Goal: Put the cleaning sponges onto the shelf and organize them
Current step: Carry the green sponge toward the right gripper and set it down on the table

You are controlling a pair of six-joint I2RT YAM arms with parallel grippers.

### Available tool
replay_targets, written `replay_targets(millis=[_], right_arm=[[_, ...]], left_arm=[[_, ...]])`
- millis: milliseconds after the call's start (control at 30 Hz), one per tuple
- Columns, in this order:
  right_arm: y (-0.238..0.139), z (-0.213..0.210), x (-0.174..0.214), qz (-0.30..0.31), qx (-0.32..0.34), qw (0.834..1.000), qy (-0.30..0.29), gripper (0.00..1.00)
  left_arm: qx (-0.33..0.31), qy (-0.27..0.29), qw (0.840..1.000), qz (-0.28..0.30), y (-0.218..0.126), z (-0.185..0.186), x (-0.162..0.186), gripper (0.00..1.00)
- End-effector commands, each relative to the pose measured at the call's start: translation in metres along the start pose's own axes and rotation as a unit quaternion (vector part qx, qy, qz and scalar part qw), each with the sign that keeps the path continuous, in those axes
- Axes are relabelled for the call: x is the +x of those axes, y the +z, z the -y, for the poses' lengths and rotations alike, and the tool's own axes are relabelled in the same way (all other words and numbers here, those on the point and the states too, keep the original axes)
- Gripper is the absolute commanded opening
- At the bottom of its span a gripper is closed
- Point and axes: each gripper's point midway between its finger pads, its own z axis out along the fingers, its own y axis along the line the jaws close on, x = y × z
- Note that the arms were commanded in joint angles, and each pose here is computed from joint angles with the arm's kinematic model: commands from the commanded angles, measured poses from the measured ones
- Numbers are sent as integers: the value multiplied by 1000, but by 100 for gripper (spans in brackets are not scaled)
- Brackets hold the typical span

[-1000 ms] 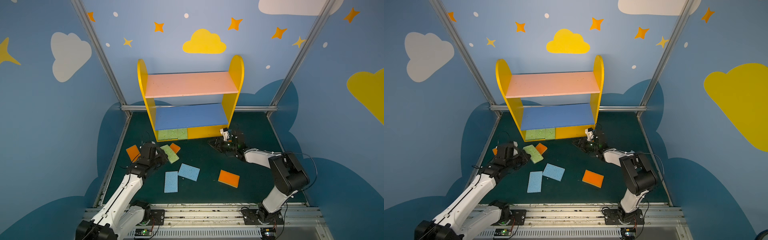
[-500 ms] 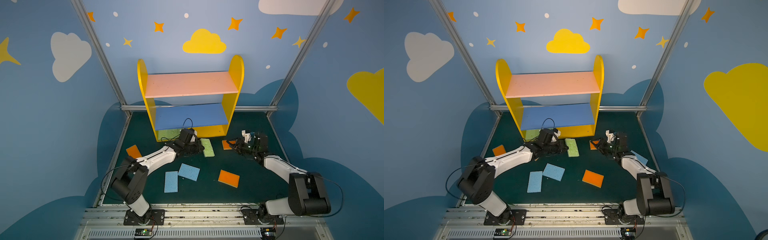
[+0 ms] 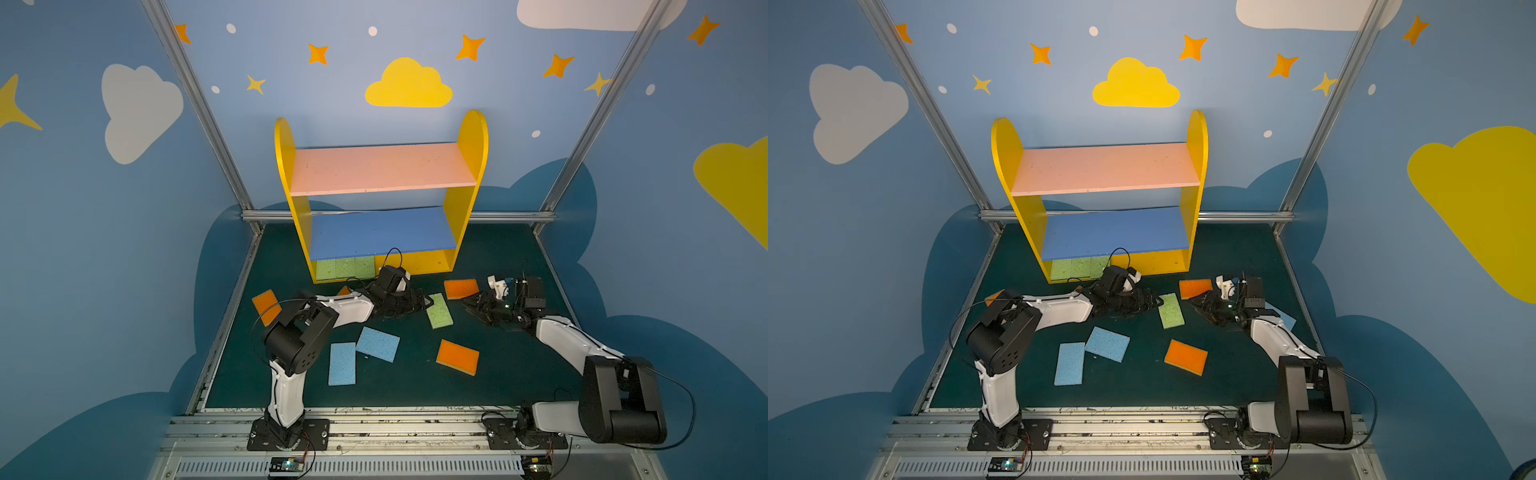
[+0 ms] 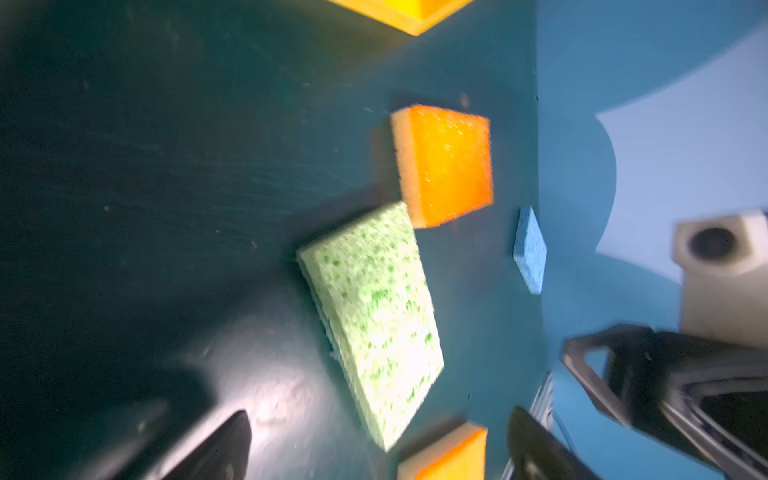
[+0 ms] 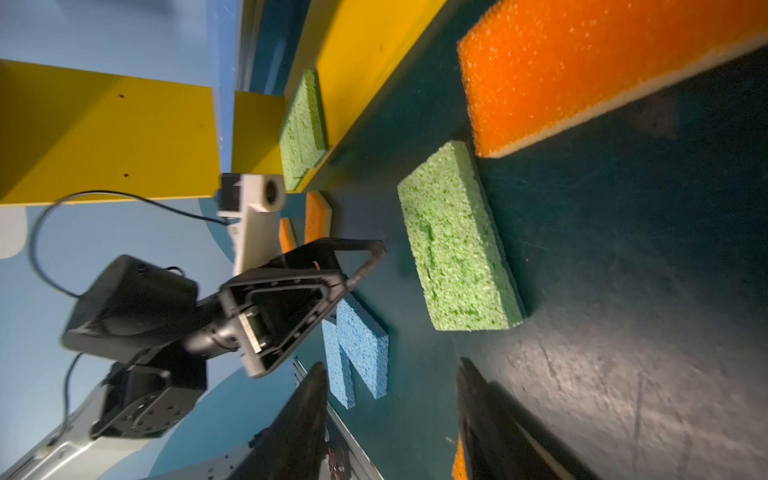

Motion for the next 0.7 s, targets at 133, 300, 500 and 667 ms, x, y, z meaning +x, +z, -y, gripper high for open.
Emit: replay_targets(millis=[133,300,500,667], right_arm=[[31,33,37,-68,68,995,-9,52],[44,53,46,-95,87,992,5,53],[55,64,46,-98,101,990,15,54],[61,65,31,-86,111,990,13,54]], left_arm=[[-32,39,998,25,-38,-4,13,100],[-41,36,998,20,-49,-14,29,100],[-58,51,997,28,-73,-19,38,99],[-75,55,994,48,-88,-26,41,99]])
